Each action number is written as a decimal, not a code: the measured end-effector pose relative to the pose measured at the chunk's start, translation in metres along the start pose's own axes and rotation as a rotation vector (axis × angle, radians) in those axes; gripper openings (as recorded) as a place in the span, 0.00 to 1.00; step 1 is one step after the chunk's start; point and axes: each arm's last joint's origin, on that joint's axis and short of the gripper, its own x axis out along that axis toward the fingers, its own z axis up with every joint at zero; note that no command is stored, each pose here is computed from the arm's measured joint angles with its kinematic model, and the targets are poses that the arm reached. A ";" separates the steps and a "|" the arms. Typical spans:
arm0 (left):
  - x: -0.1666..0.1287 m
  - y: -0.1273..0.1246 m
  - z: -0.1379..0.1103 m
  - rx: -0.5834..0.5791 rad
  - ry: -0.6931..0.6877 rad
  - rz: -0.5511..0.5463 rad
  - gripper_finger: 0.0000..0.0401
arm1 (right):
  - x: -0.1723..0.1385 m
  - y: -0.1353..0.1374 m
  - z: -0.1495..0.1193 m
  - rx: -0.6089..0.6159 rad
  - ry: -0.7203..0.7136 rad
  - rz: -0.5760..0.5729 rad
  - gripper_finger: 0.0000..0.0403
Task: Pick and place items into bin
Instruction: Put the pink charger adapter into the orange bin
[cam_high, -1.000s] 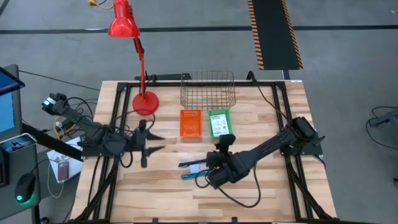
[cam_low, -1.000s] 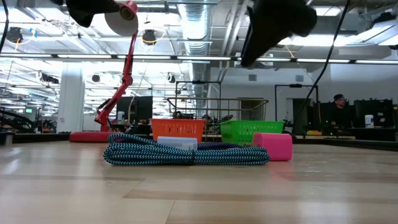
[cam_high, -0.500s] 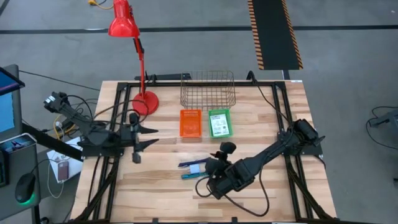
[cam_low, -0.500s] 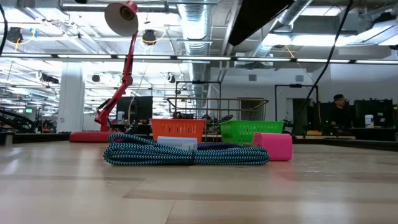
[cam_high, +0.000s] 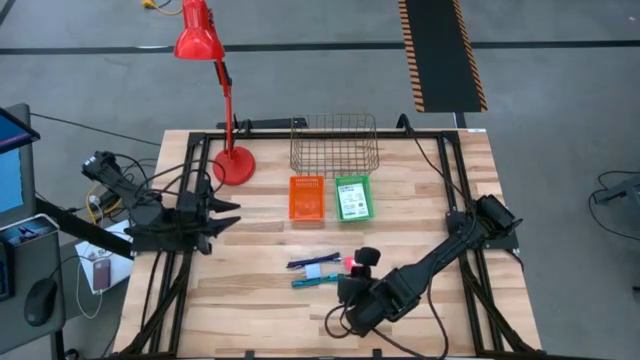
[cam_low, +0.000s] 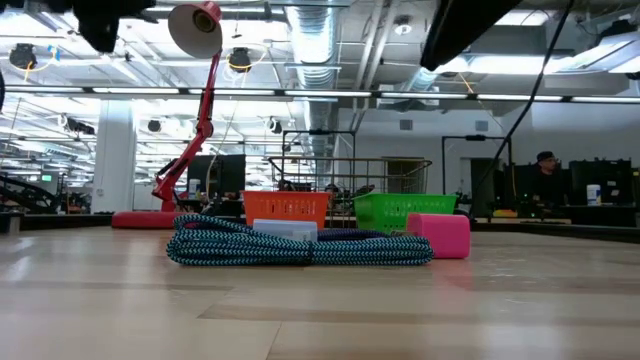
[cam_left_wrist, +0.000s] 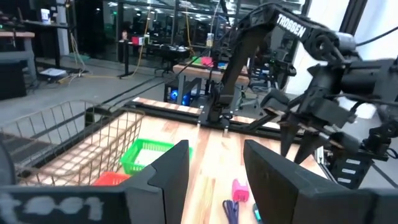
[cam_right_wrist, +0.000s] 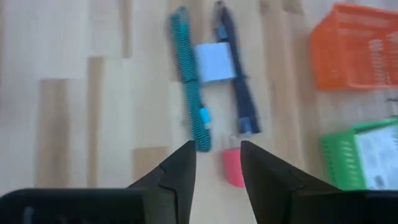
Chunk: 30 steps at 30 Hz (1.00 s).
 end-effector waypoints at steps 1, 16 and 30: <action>-0.001 0.001 -0.003 0.001 0.002 0.000 0.35 | 0.000 0.000 0.001 -0.015 0.001 0.011 0.29; 0.000 0.002 -0.015 0.145 0.025 -0.001 0.35 | 0.026 -0.040 0.020 0.116 0.088 0.122 0.30; 0.000 0.002 -0.015 0.175 0.026 -0.002 0.35 | 0.043 -0.067 0.004 0.117 0.322 0.128 0.51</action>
